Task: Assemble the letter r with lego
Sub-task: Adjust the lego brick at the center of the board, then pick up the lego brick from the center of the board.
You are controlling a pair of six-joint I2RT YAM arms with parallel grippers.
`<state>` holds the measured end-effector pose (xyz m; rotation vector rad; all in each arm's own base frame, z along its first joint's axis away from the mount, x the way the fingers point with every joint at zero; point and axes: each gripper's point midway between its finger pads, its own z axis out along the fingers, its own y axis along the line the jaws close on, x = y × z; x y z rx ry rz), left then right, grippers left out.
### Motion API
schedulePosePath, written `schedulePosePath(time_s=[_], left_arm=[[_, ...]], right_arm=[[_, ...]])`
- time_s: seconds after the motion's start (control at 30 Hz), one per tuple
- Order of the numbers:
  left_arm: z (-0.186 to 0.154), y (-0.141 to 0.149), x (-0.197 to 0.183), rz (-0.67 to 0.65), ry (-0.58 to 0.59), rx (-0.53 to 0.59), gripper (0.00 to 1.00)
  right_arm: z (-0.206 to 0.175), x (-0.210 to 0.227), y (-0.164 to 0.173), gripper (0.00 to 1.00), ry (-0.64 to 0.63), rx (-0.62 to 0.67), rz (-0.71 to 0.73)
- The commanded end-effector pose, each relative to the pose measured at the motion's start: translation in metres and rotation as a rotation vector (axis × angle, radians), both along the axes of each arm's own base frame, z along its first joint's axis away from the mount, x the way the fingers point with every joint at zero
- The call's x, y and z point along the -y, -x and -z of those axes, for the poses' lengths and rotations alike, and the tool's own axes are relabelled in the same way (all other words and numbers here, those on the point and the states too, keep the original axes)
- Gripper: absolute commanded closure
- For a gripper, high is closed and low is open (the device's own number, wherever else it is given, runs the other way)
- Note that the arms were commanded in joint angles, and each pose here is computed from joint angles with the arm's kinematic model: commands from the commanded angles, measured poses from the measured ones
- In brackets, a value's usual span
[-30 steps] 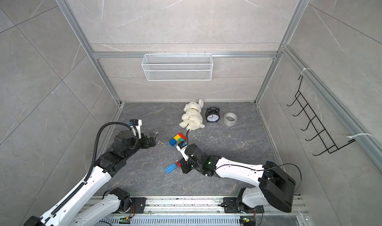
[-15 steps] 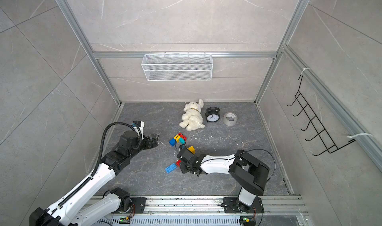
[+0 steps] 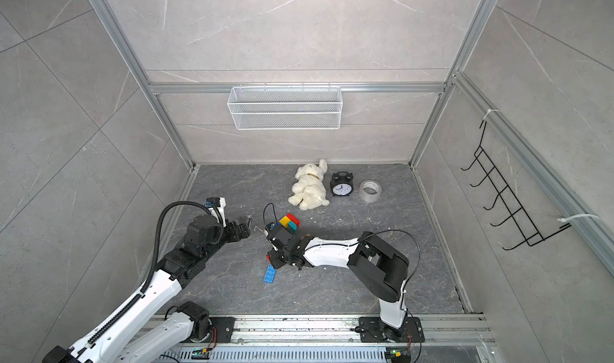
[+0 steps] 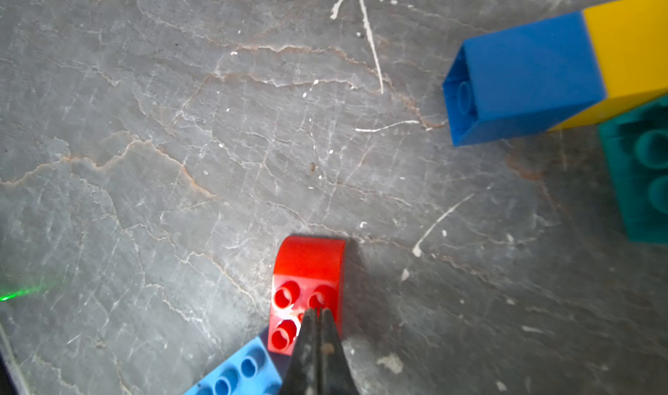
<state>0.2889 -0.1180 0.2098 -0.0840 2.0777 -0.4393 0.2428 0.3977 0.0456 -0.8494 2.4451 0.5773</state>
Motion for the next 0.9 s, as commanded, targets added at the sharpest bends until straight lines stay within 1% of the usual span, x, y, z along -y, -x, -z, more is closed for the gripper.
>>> schedulePosePath(time_s=[0.0,0.03,0.07,0.1,0.13,0.17,0.2,0.23,0.27,0.33,0.4,0.5,0.57,0.63,0.87], left_arm=[[-0.012,-0.005,-0.003,-0.020,0.018,0.065,0.00],[-0.014,-0.006,-0.004,-0.029,0.026,0.076,0.00],[-0.016,-0.007,-0.006,-0.046,0.038,0.087,0.00],[-0.019,-0.008,-0.006,-0.051,0.045,0.103,0.00],[-0.022,-0.008,-0.006,-0.047,0.054,0.126,0.00],[-0.027,-0.009,-0.007,-0.053,0.061,0.150,0.00],[-0.028,-0.009,-0.009,-0.067,0.061,0.157,0.00],[-0.028,-0.009,-0.013,-0.084,0.055,0.163,0.00],[-0.029,-0.010,-0.016,-0.100,0.047,0.166,0.00],[-0.028,-0.011,-0.017,-0.103,0.037,0.158,0.00],[-0.026,-0.012,-0.014,-0.089,0.035,0.145,0.00],[-0.022,-0.013,-0.011,-0.079,0.027,0.125,0.00],[-0.019,-0.013,-0.011,-0.079,0.026,0.120,0.00],[-0.019,-0.013,-0.011,-0.077,0.028,0.122,0.00],[-0.019,-0.011,-0.013,-0.076,0.015,0.120,0.00]], right_arm=[[-0.029,-0.001,0.002,1.00,-0.011,0.040,-0.038],[-0.034,0.004,0.003,0.95,-0.001,0.041,-0.023],[-0.037,0.010,0.005,0.87,0.017,0.041,0.005],[-0.038,0.013,0.009,0.83,0.028,0.042,0.021],[-0.040,0.017,0.015,0.77,0.034,0.050,0.043],[-0.041,0.023,0.021,0.65,0.047,0.066,0.084],[-0.041,0.028,0.025,0.56,0.053,0.072,0.133],[-0.040,0.033,0.032,0.50,0.052,0.068,0.178],[-0.037,0.035,0.037,0.47,0.055,0.058,0.218],[-0.030,0.030,0.050,0.45,0.070,0.035,0.236],[-0.022,0.025,0.059,0.43,0.136,0.044,0.248],[-0.016,0.022,0.062,0.43,0.193,0.074,0.292],[-0.013,0.021,0.062,0.42,0.181,0.065,0.317],[-0.013,0.015,0.060,0.40,0.173,0.066,0.313],[-0.007,-0.004,0.058,0.38,0.198,0.046,0.299]])
